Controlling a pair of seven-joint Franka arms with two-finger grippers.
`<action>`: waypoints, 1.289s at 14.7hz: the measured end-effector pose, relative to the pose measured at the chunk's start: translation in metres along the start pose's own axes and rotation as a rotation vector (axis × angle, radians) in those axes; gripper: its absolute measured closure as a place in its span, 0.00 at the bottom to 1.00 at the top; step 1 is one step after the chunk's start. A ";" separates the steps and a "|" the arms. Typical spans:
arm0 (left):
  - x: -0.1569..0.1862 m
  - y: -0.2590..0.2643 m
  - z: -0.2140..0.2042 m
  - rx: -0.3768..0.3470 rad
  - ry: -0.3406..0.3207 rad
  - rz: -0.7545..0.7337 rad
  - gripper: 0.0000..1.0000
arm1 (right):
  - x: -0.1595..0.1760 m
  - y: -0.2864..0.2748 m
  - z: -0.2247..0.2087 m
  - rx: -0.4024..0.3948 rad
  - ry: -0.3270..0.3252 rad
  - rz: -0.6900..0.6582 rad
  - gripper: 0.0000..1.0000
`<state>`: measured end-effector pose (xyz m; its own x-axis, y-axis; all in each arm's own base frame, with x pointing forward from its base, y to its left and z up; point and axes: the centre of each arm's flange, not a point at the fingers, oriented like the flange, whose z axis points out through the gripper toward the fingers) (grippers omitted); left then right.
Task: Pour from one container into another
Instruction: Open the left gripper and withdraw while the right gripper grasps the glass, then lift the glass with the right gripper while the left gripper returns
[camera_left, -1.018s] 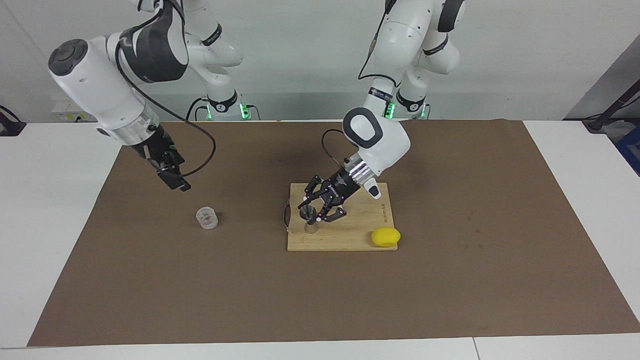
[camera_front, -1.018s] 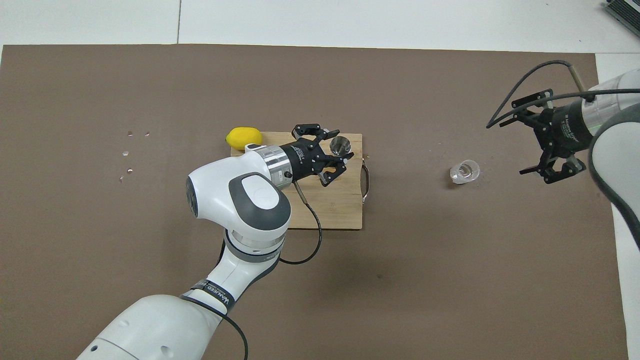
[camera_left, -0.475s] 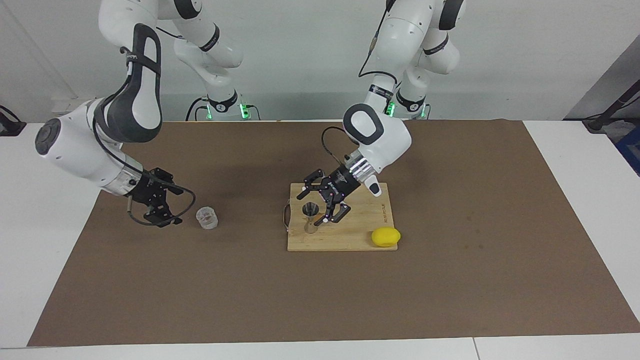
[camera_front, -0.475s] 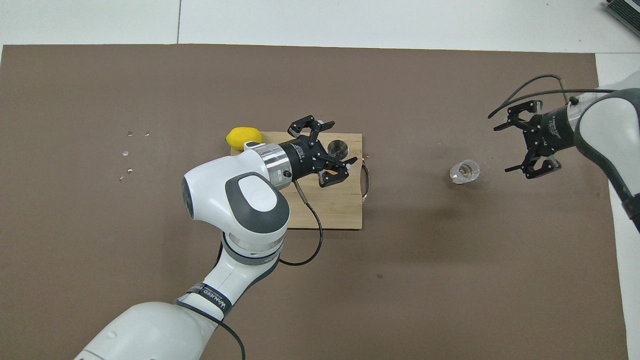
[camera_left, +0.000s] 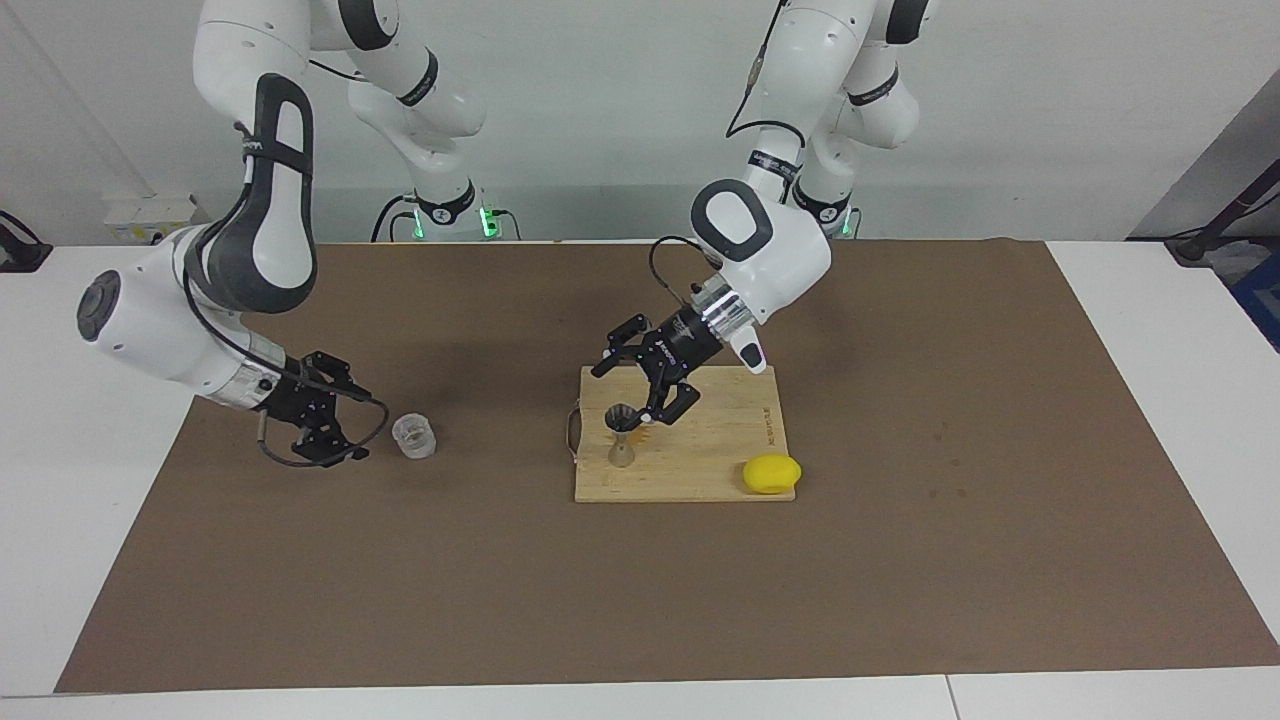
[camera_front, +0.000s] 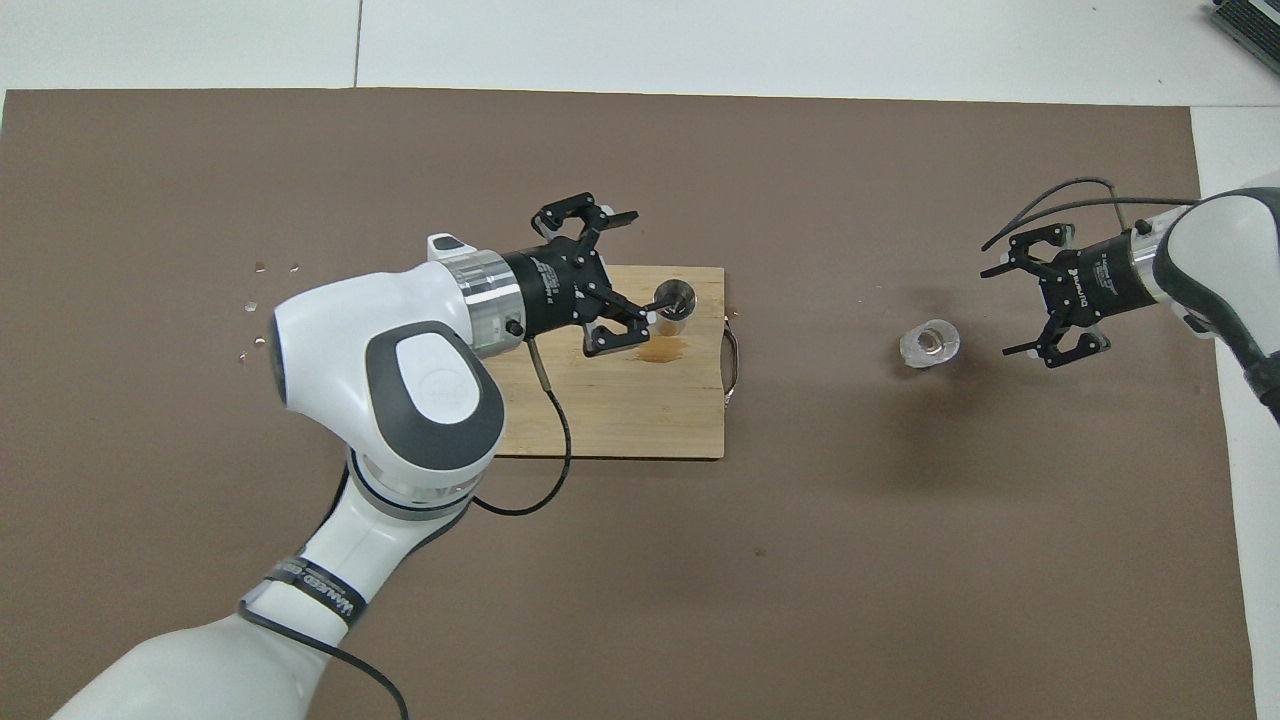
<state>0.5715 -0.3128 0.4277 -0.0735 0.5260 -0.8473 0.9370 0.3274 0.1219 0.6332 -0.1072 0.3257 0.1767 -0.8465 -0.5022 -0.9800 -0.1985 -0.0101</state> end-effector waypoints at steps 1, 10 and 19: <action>0.004 0.017 -0.018 -0.018 0.028 0.039 0.00 | 0.010 0.002 0.006 0.002 -0.013 -0.005 0.00; 0.053 0.102 -0.118 0.001 0.505 0.503 0.00 | 0.017 0.004 0.054 0.006 -0.119 -0.026 0.00; 0.061 0.123 -0.198 0.377 0.853 0.962 0.00 | 0.008 0.008 0.076 -0.006 -0.161 -0.010 0.02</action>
<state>0.6144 -0.0853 0.4928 0.6049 0.7905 0.0962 0.7622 -0.6097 0.2176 0.6197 -0.0783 0.2557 0.1688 -0.7545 -0.6342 -0.9777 -0.2096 -0.0108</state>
